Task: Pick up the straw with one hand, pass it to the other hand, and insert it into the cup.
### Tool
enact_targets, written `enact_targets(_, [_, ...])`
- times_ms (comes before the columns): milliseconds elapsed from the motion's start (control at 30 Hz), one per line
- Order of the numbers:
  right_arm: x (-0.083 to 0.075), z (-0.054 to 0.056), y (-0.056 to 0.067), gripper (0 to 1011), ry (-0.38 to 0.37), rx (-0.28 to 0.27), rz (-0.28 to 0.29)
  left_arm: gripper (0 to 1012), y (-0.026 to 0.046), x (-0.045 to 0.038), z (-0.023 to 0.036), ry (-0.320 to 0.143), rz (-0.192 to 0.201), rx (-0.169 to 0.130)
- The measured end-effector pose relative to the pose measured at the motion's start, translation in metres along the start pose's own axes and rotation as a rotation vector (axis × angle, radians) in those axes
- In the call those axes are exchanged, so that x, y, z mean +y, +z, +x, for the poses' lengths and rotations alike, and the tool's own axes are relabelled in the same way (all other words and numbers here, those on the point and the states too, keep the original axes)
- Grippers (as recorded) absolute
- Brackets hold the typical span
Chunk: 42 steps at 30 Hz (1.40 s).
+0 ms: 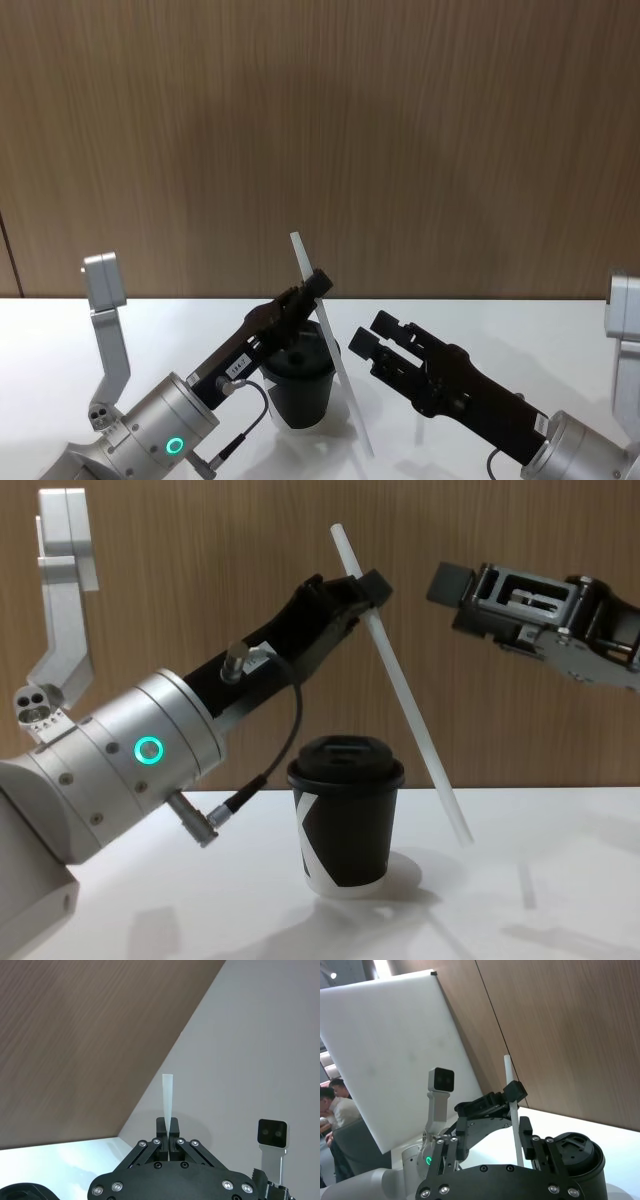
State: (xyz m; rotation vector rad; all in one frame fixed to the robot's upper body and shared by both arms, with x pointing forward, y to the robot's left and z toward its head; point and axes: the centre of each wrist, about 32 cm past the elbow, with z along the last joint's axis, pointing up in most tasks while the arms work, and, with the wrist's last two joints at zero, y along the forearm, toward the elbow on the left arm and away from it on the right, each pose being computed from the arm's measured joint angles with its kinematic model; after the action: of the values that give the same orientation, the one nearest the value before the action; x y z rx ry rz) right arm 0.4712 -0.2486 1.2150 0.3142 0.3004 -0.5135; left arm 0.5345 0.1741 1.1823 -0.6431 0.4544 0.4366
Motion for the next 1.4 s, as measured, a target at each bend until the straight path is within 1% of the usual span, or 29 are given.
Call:
enact_targets(100, [0.0, 0.0, 0.0, 688, 0.0, 0.0, -0.001, 18, 0.0022, 0.0004, -0.0016, 0.002, -0.007, -0.01])
enact_targets(200, [0.0, 0.0, 0.0, 784, 0.0, -0.001, -0.001, 18, 0.0059, -0.0001, -0.0039, 0.001, -0.011, -0.029])
enact_targets(233, [0.0, 0.0, 0.0, 799, 0.0, -0.001, -0.002, 18, 0.0076, -0.0005, -0.005, 0.0, -0.012, -0.037])
enact_targets(267, [0.0, 0.0, 0.0, 840, 0.0, -0.001, -0.002, 18, 0.0104, -0.0011, -0.0067, -0.002, -0.012, -0.051])
enact_targets(300, [0.0, 0.0, 0.0, 840, 0.0, -0.001, -0.002, 18, 0.012, -0.0015, -0.0077, -0.003, -0.011, -0.06])
enact_targets(333, [0.0, 0.0, 0.0, 892, -0.001, -0.001, -0.002, 18, 0.014, -0.0017, -0.0085, -0.004, -0.011, -0.069])
enact_targets(367, [0.0, 0.0, 0.0, 921, -0.001, -0.001, -0.003, 18, 0.0179, -0.0033, -0.0113, -0.01, -0.011, -0.086])
enact_targets(433, [0.0, 0.0, 0.0, 965, -0.001, -0.001, -0.003, 18, 0.0221, -0.0046, -0.0138, -0.014, -0.011, -0.104])
enact_targets(467, [0.0, 0.0, 0.0, 998, -0.001, -0.001, -0.003, 18, 0.0272, -0.0063, -0.017, -0.02, -0.009, -0.126])
enact_targets(567, [0.0, 0.0, 0.0, 1001, -0.001, -0.001, -0.003, 18, 0.0348, -0.0088, -0.0217, -0.027, -0.006, -0.159])
enact_targets(600, [0.0, 0.0, 0.0, 1001, -0.001, -0.001, -0.004, 18, 0.041, -0.011, -0.0259, -0.036, -0.004, -0.183])
enact_targets(667, [0.0, 0.0, 0.0, 1001, -0.002, -0.002, -0.004, 18, 0.0464, -0.0125, -0.0294, -0.042, 0.0, -0.206])
enact_targets(700, [0.0, 0.0, 0.0, 1001, -0.002, -0.001, -0.004, 19, 0.0521, -0.0142, -0.0333, -0.046, 0.006, -0.231])
enact_targets(767, [0.0, 0.0, 0.0, 1001, -0.002, -0.002, -0.004, 18, 0.0583, -0.0161, -0.0378, -0.05, 0.014, -0.256])
enact_targets(800, [0.0, 0.0, 0.0, 1001, -0.002, -0.002, -0.004, 18, 0.0635, -0.0176, -0.0417, -0.054, 0.022, -0.277])
enact_targets(867, [0.0, 0.0, 0.0, 1001, -0.002, -0.002, -0.004, 18, 0.0685, -0.019, -0.0456, -0.057, 0.031, -0.299])
enact_targets(900, [0.0, 0.0, 0.0, 1001, -0.002, -0.002, -0.004, 18, 0.0742, -0.0205, -0.0502, -0.059, 0.042, -0.323])
enact_targets(933, [0.0, 0.0, 0.0, 1001, -0.002, -0.002, -0.004, 18, 0.0742, -0.0205, -0.0502, -0.059, 0.042, -0.323])
enact_targets(1000, [0.0, 0.0, 0.0, 1001, -0.002, -0.002, -0.004, 18, 0.0829, -0.0224, -0.0572, -0.06, 0.065, -0.363])
enact_targets(1100, [0.0, 0.0, 0.0, 1001, -0.002, -0.002, -0.004, 18, 0.0897, -0.0238, -0.0629, -0.061, 0.083, -0.394])
enact_targets(1133, [0.0, 0.0, 0.0, 1001, -0.002, -0.002, -0.004, 18, 0.0935, -0.0244, -0.0659, -0.059, 0.096, -0.413])
enact_targets(1200, [0.0, 0.0, 0.0, 1001, -0.002, -0.002, -0.004, 18, 0.0976, -0.0252, -0.0693, -0.056, 0.112, -0.434])
enact_targets(1233, [0.0, 0.0, 0.0, 1001, -0.002, -0.002, -0.004, 18, 0.1008, -0.0259, -0.0719, -0.053, 0.124, -0.45])
enact_targets(1267, [0.0, 0.0, 0.0, 1001, -0.002, -0.002, -0.004, 18, 0.1022, -0.0261, -0.0731, -0.051, 0.13, -0.458])
enact_targets(1300, [0.0, 0.0, 0.0, 1001, -0.002, -0.001, -0.004, 18, 0.105, -0.0267, -0.0756, -0.048, 0.139, -0.472])
enact_targets(1400, [0.0, 0.0, 0.0, 1001, -0.002, -0.002, -0.004, 18, 0.1081, -0.0272, -0.0783, -0.042, 0.148, -0.489])
